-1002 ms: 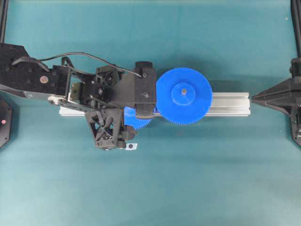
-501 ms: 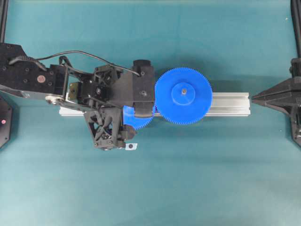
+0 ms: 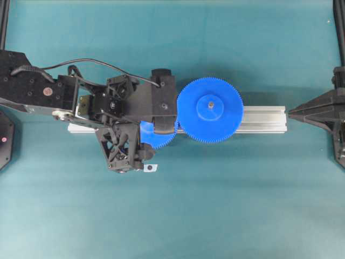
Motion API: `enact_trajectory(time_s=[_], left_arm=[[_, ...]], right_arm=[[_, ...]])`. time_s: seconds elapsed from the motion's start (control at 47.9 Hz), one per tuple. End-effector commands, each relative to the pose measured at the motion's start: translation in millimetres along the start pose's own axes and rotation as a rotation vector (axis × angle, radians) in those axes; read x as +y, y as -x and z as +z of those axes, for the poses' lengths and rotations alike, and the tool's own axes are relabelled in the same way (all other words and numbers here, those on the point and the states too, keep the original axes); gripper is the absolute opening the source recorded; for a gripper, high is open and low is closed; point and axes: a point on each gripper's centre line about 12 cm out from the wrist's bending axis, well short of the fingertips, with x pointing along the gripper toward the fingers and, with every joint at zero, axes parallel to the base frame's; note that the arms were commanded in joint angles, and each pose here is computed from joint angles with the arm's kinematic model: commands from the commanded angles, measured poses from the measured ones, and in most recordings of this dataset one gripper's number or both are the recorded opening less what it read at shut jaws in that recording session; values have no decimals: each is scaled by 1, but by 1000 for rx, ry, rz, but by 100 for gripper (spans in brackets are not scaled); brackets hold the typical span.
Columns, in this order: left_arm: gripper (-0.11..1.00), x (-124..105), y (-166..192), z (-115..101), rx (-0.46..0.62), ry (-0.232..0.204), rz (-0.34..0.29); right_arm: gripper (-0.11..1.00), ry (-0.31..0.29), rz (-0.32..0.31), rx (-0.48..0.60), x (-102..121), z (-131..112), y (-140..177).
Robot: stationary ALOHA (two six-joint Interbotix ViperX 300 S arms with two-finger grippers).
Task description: Insert the small gear onto the shaft.
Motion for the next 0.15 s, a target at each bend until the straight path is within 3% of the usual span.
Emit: enact_trajectory(time_s=[0.0, 0.125], left_arm=[[86, -3, 14, 7, -45, -3, -11], [86, -3, 13, 6, -42, -3, -10]], right_arm=[[4, -10, 1, -15, 1, 5, -1], [4, -10, 1, -14, 1, 5, -1]])
